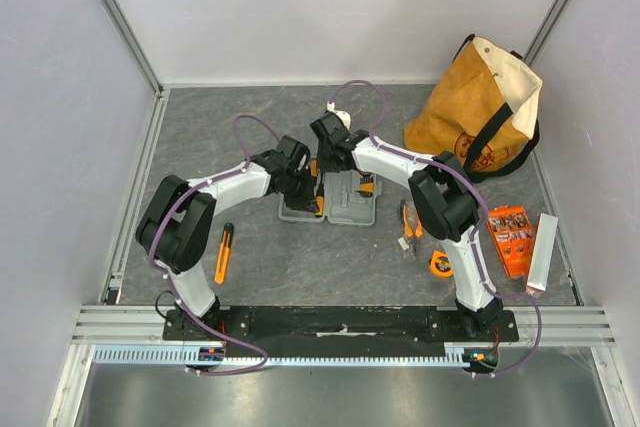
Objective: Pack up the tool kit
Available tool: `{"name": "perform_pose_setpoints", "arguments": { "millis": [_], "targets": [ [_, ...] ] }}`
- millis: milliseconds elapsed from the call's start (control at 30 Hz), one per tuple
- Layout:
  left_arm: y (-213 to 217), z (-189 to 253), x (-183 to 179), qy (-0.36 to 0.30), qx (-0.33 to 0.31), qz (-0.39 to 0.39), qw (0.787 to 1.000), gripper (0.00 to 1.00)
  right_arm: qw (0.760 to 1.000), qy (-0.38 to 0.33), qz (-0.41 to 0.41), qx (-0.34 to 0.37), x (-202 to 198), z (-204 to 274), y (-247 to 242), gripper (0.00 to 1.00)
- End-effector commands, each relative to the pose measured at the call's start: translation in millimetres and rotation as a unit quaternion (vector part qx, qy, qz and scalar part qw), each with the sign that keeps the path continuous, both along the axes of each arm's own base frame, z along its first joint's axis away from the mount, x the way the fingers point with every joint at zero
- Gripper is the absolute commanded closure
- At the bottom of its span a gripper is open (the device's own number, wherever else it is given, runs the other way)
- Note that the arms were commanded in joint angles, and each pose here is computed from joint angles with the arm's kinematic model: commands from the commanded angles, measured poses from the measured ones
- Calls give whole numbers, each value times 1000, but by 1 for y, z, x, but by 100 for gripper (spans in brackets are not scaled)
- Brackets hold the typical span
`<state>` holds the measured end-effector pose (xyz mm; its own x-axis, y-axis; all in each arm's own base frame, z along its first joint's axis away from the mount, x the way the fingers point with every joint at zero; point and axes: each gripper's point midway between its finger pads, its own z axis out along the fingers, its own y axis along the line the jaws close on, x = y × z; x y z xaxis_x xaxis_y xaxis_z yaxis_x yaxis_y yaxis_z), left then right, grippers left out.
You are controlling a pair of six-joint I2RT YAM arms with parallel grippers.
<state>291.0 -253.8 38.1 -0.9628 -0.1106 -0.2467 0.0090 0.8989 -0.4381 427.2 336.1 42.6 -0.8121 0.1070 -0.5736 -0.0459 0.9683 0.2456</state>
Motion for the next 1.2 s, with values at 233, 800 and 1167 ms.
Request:
{"name": "perform_pose_setpoints", "arguments": {
  "millis": [233, 800, 1167],
  "targets": [
    [14, -35, -16, 47, 60, -8, 997, 92, 998, 21, -47, -38, 1, -27, -22, 100],
    [21, -52, -30, 82, 81, 0, 993, 98, 990, 87, -88, -67, -24, -75, -41, 100],
    [17, -51, -28, 85, 74, 2, 994, 98, 987, 107, -100, -72, -32, -84, -47, 100]
  ]
}}
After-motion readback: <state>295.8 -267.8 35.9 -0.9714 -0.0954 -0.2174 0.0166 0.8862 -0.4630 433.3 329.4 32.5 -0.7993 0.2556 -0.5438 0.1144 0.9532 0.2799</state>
